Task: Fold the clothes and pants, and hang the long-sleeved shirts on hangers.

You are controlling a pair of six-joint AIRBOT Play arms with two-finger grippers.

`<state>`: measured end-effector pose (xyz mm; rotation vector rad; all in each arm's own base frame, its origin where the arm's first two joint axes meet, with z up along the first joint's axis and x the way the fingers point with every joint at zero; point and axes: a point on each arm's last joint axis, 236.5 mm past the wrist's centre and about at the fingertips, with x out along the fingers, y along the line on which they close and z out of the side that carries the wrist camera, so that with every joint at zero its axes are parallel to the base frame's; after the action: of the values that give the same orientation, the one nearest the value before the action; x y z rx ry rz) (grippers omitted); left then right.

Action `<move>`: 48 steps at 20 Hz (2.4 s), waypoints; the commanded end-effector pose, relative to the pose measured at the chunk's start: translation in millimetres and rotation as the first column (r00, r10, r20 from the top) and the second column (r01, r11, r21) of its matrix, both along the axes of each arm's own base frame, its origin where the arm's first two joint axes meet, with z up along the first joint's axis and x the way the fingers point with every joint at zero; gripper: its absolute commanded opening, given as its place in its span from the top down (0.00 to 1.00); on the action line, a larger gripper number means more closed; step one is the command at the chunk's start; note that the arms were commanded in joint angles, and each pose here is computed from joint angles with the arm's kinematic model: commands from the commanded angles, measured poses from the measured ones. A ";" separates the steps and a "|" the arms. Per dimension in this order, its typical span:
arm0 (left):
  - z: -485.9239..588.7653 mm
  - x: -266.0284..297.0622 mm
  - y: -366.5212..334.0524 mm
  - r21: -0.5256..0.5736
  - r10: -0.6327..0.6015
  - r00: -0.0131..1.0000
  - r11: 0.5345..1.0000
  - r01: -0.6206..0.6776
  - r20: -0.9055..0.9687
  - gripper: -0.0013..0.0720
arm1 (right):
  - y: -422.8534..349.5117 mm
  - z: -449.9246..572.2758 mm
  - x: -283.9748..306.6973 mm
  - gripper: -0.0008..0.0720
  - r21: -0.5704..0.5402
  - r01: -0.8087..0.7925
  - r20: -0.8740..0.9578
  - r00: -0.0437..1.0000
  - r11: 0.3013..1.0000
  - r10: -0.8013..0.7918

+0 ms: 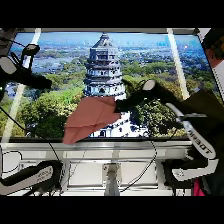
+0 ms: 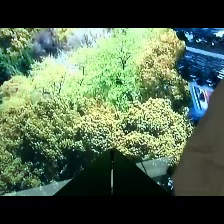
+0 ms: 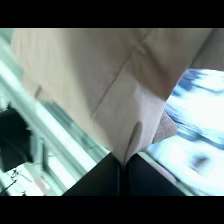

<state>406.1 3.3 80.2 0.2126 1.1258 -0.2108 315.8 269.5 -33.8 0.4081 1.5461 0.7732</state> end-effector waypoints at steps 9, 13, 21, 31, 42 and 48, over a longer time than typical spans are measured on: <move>0.8 0.7 -7.8 -0.038 0.001 1.000 0.999 -0.001 0.003 0.98 | -177.6 35.4 27.9 0.97 -0.034 0.334 -0.123 0.934 0.942 -0.336; 1.4 0.9 -11.4 -0.055 0.000 1.000 0.998 0.000 0.004 0.98 | -107.0 116.5 56.5 0.97 0.336 0.365 -0.142 0.931 0.868 -0.337; 3.6 4.3 -17.3 -0.082 0.000 1.000 0.997 0.002 0.019 0.98 | 46.5 180.6 174.7 0.31 0.407 0.344 0.470 0.715 0.846 -0.517; -32.4 4.1 -21.9 -0.127 0.049 0.994 0.990 -0.062 -0.100 0.97 | -7.4 180.1 247.1 0.25 0.370 0.414 0.578 0.598 0.832 -0.555; -71.3 -62.2 -121.0 -0.456 -0.273 0.943 0.875 0.161 -0.191 0.98 | -145.2 125.5 195.6 0.98 0.147 0.415 0.344 0.830 0.898 -0.439; -123.6 -179.0 -180.3 -0.610 -0.382 0.864 0.784 0.115 -0.328 0.98 | -130.4 112.5 131.3 0.98 0.175 0.326 0.298 0.882 0.929 -0.366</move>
<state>271.8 -150.3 -27.9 -0.1598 1.3918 -0.7990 481.0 133.1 84.4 0.5883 1.0435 0.5560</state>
